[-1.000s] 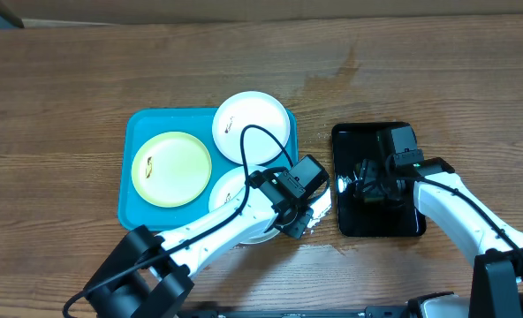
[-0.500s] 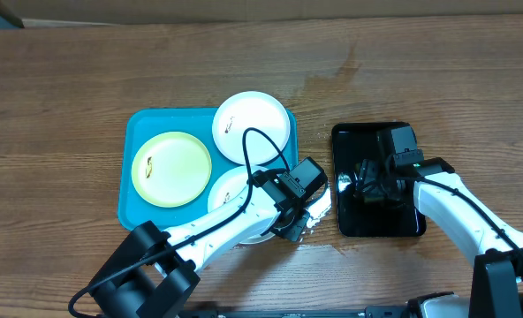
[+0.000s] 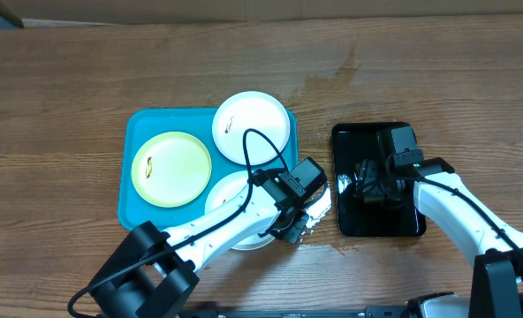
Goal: Clean dirty plates on tray and stack at the side
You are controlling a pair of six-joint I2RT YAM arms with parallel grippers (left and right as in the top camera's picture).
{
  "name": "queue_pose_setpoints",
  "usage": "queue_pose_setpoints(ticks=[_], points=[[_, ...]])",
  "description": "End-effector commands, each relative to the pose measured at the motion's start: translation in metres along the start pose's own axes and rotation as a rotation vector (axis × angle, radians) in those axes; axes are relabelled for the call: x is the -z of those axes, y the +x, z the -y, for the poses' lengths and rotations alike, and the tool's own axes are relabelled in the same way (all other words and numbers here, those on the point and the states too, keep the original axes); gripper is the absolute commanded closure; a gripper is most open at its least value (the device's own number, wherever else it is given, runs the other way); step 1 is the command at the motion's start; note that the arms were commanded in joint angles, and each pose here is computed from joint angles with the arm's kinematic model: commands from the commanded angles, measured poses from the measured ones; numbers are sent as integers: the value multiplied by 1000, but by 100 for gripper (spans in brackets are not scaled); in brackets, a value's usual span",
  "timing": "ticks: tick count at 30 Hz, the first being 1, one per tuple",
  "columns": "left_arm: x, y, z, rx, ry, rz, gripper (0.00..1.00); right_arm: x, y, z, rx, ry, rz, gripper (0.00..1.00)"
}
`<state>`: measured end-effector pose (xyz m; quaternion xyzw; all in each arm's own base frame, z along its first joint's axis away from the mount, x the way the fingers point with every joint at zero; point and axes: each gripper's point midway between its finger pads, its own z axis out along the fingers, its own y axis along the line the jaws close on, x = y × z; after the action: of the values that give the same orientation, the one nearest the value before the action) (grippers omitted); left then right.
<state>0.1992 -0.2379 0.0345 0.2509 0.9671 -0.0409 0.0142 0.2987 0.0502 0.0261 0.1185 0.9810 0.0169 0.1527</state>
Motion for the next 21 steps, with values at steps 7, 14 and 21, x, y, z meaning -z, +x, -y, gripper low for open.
queue_pose_setpoints(ticks=[7,14,21], points=[[49,-33,17,-115,32,57,96,1,-1,0,-7,-2,8,27],[86,-42,18,-189,14,76,96,1,-1,0,-6,-3,8,27],[107,-60,-8,-281,-170,140,96,1,-1,0,-6,-2,8,27]])
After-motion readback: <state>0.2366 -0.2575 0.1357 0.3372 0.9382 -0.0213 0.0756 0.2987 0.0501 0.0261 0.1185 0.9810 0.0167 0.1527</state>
